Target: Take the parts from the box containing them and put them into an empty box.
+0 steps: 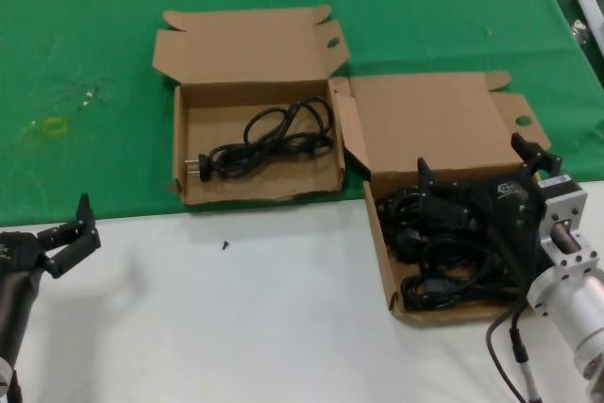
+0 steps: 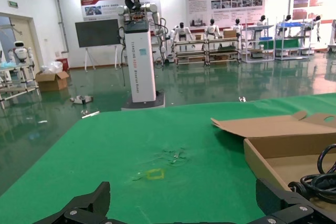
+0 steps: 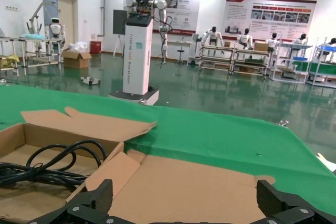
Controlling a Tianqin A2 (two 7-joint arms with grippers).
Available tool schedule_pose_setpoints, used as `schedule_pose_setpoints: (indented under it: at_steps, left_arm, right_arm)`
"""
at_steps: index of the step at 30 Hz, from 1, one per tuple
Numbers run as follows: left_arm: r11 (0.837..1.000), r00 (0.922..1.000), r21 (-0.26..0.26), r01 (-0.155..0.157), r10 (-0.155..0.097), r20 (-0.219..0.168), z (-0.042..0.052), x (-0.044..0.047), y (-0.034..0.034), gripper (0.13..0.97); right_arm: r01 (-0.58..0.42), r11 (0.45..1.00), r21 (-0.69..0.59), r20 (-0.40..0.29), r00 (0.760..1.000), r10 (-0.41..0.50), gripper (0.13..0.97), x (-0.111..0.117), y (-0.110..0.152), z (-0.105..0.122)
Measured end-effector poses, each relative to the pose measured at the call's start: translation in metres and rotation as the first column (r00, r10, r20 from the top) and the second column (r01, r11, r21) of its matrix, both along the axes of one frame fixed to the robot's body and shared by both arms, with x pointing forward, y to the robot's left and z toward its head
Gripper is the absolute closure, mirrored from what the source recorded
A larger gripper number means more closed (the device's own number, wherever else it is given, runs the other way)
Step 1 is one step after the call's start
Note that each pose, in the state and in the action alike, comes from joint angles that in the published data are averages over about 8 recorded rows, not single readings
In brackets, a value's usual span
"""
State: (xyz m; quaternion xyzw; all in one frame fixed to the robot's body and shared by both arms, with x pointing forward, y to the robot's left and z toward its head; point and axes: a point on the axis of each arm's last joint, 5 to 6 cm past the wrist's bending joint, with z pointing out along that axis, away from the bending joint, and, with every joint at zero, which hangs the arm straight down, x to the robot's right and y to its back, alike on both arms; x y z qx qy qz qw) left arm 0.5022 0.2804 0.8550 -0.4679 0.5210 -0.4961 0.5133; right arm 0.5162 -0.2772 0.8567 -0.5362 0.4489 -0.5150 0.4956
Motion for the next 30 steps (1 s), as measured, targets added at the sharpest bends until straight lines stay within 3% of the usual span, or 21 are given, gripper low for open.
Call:
schedule_pose_setpoints:
  at_steps: [30]
  left_arm:
    - [1.0, 1.0, 0.0, 0.0, 0.0, 0.0, 0.0, 0.0, 0.0, 0.132]
  right_arm:
    - [0.0, 1.0, 0.0, 0.0, 1.0, 0.0, 0.13, 0.0, 0.0, 0.0]
